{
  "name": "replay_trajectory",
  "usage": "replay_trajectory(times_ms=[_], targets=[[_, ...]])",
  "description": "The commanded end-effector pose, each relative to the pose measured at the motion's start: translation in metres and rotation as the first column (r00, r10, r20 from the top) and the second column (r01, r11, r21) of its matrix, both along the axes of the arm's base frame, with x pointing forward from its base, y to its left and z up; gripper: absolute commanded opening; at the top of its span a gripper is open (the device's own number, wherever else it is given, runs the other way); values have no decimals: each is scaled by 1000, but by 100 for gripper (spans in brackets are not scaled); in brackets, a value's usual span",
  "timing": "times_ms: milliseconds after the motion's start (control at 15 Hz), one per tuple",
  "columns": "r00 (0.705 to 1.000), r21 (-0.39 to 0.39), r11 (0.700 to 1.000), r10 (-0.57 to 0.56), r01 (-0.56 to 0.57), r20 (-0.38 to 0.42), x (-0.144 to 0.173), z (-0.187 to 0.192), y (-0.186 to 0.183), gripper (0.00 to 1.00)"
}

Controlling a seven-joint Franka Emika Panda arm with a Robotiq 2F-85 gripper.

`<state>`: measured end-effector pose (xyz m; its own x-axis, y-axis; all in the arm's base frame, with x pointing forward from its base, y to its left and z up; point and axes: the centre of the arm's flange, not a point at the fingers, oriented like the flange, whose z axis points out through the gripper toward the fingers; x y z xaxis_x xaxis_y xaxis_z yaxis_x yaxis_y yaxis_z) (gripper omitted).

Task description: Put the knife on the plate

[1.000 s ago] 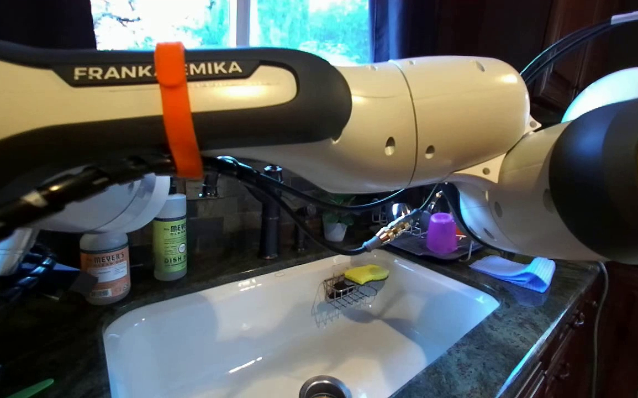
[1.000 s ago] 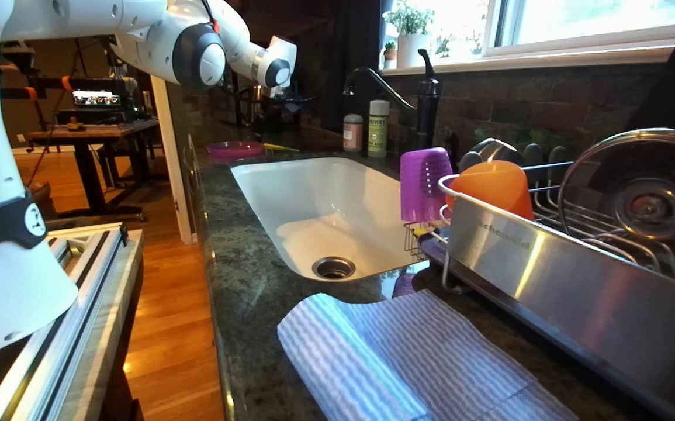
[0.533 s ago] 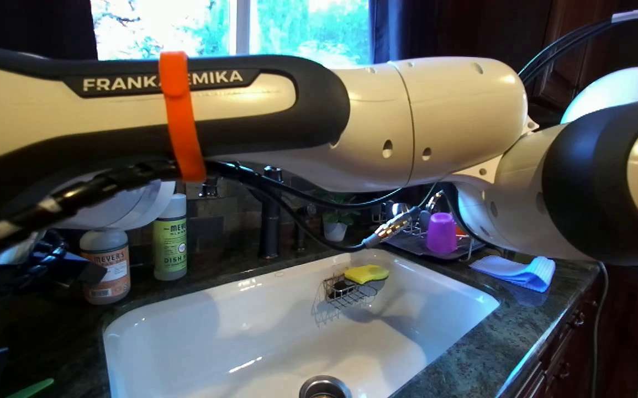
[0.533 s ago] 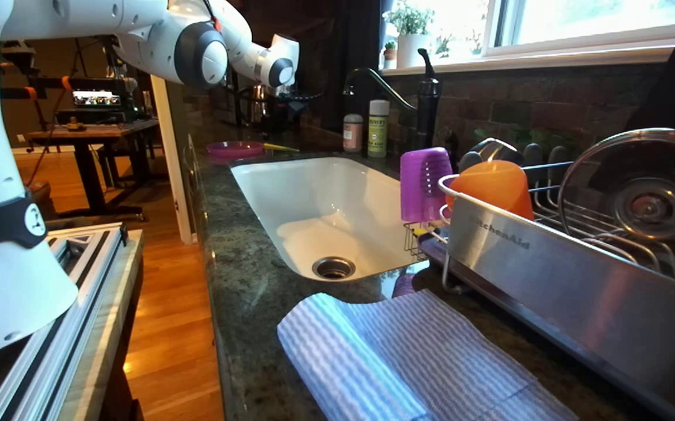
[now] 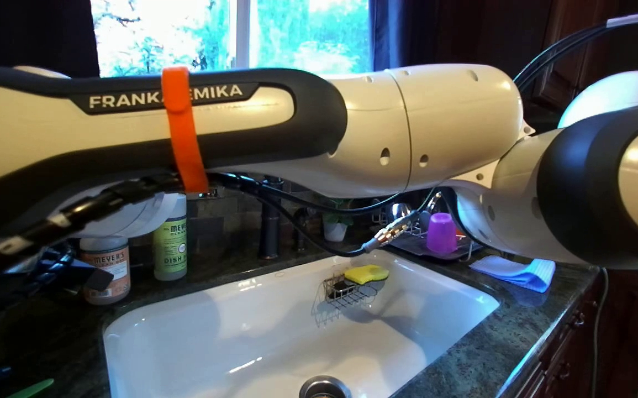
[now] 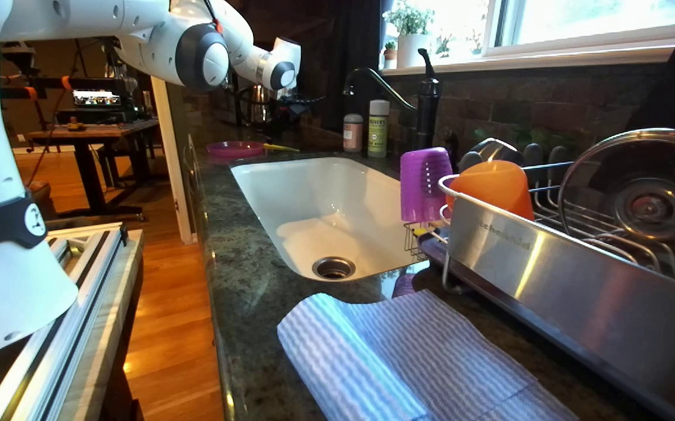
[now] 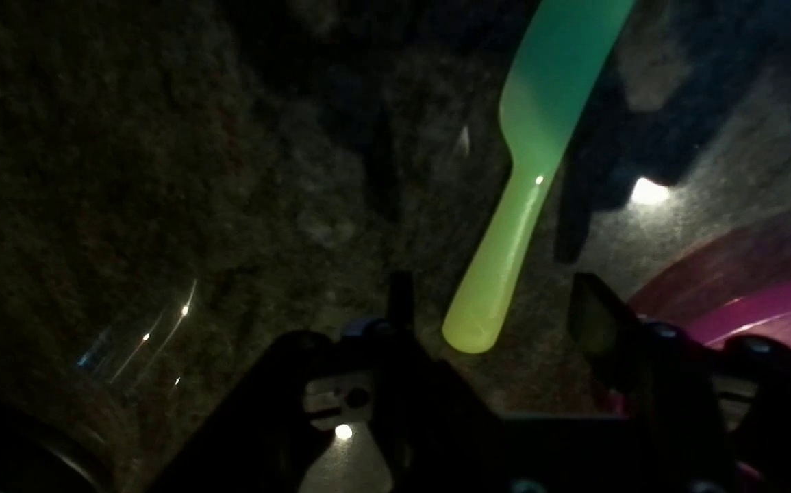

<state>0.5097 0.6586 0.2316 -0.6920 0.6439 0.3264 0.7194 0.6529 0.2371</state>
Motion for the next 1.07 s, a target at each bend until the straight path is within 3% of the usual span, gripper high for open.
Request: replay_trajectory(times_ms=[0, 467, 800, 1000], targets=[[1000, -23, 1000, 5, -6, -22, 37, -16, 51, 54], [999, -52, 999, 15, -17, -52, 39, -24, 49, 1], [999, -44, 999, 4, -6, -46, 35, -6, 42, 3], [1000, -11, 1000, 8, -8, -2, 24, 29, 43, 0]])
